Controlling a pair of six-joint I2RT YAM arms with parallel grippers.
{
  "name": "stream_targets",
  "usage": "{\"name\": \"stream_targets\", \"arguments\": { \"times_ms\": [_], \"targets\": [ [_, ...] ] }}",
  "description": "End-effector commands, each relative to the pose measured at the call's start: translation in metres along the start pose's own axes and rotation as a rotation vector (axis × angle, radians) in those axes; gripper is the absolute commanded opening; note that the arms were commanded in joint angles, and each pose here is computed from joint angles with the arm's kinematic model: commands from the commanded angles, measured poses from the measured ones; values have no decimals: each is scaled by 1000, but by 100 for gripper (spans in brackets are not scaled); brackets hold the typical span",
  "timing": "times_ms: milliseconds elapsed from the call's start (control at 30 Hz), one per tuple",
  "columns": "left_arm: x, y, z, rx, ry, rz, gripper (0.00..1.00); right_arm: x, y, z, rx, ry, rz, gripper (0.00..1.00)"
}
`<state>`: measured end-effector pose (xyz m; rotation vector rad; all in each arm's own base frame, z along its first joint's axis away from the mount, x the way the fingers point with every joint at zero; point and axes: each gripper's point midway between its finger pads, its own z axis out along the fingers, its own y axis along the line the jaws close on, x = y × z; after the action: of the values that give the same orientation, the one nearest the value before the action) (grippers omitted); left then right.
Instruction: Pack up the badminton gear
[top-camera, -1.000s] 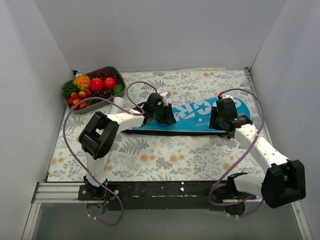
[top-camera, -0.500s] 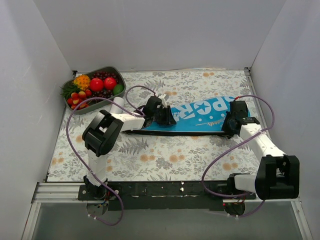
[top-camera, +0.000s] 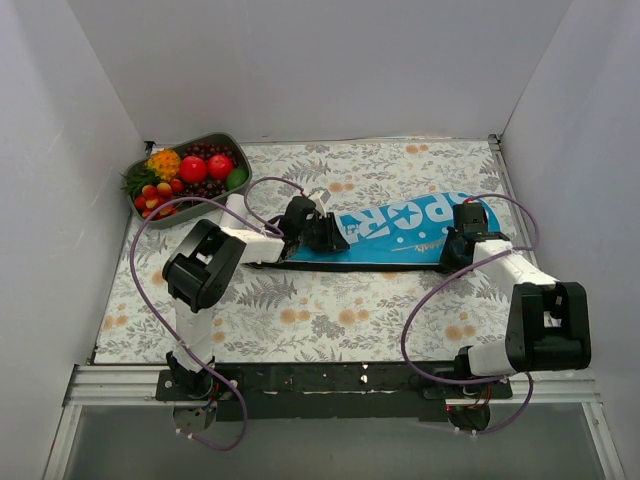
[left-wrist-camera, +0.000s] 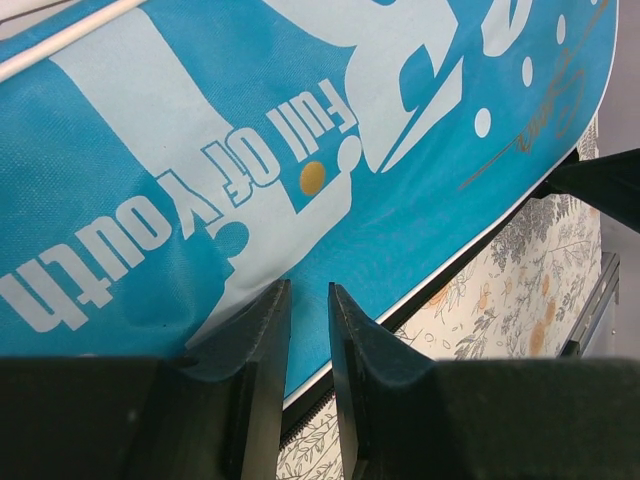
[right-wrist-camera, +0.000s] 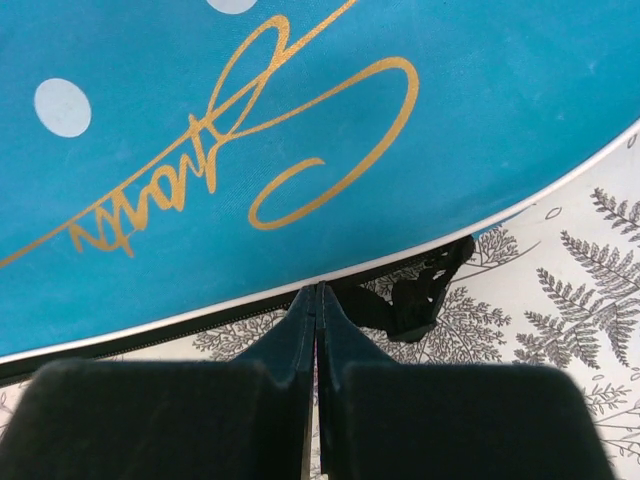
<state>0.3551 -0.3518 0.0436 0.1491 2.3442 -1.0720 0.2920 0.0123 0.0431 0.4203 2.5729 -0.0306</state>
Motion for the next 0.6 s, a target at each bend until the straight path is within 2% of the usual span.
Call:
{"name": "stream_targets", "arguments": {
  "times_ms": [0,267,567],
  "targets": [
    [0,3,-8,-12,-6,-4,21,-1,-3,13,9,-10,17,1],
    [-2,6,-10,-17,-17,-8,21,18,-15,22,74,56,23,1],
    [-16,15,-17,-24,-50,-45,21,45,-40,4,183,105,54,1]
  ]
}}
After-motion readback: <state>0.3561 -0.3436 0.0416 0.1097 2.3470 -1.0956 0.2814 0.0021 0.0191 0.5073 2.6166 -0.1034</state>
